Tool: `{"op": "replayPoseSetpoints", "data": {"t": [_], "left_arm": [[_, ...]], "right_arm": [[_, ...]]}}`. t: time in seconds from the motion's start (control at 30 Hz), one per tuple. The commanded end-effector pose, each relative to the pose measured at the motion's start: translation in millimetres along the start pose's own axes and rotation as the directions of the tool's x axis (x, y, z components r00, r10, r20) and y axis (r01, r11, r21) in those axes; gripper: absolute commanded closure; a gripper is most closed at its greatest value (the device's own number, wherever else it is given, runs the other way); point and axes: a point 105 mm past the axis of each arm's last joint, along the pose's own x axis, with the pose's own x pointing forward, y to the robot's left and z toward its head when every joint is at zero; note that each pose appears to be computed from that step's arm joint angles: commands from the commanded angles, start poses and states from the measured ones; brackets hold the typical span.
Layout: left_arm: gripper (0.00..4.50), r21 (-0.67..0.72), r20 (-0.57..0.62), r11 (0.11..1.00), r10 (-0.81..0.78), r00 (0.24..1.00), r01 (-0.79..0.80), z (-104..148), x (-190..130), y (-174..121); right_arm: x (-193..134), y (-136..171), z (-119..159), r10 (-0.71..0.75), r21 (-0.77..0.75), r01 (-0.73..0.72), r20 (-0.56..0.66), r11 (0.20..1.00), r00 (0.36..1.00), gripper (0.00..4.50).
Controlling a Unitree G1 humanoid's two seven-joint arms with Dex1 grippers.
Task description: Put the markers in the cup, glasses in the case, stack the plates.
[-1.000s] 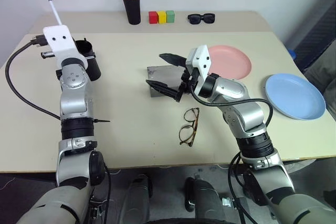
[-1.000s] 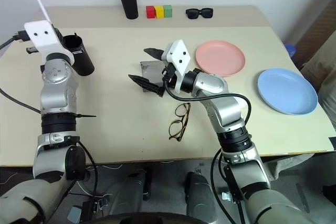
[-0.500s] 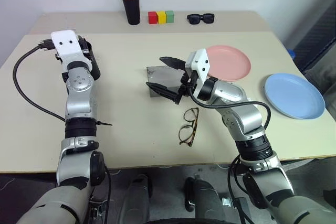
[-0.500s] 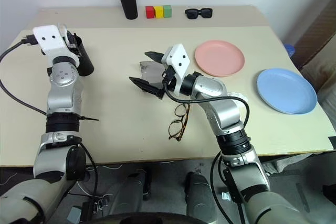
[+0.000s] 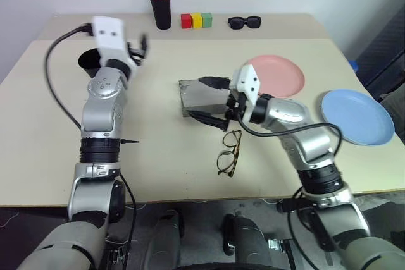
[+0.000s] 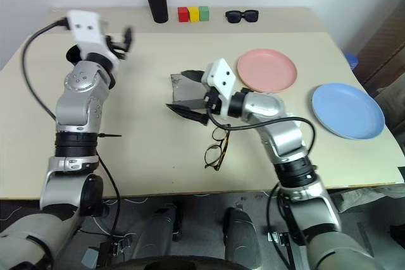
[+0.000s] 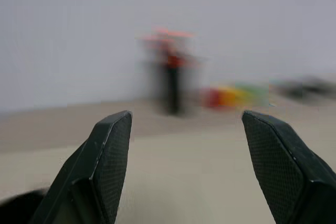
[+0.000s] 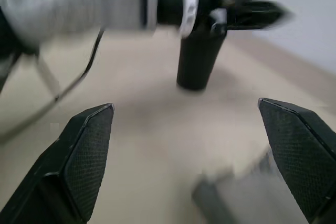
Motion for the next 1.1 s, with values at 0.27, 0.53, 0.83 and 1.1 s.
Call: {"op": "replayPoseSetpoints", "data": {"t": [0.27,0.53,0.83,1.1], "left_arm": [[1.10,0.061,-0.406,0.768,-0.564,0.719,0.637,-60,-19,-73],[1.10,0.077,-0.508,0.677,-0.605,0.613,0.732,-80,-16,-79],[4.29,0.084,-0.481,0.653,-0.635,0.604,0.753,-83,-11,-81],[4.40,0.178,-0.495,0.533,-0.678,0.544,0.827,-75,-46,-61]], "right_arm": [[-56,1,-16,-0.013,-0.024,0.009,-0.187,1.000,0.982,0.00],[-77,4,-27,-0.084,-0.015,0.083,-0.241,0.996,0.967,0.00],[-77,12,-35,-0.101,0.004,0.105,-0.249,0.994,0.963,0.00],[-78,1,-46,-0.146,0.084,0.178,-0.299,0.980,0.943,0.00]]}}
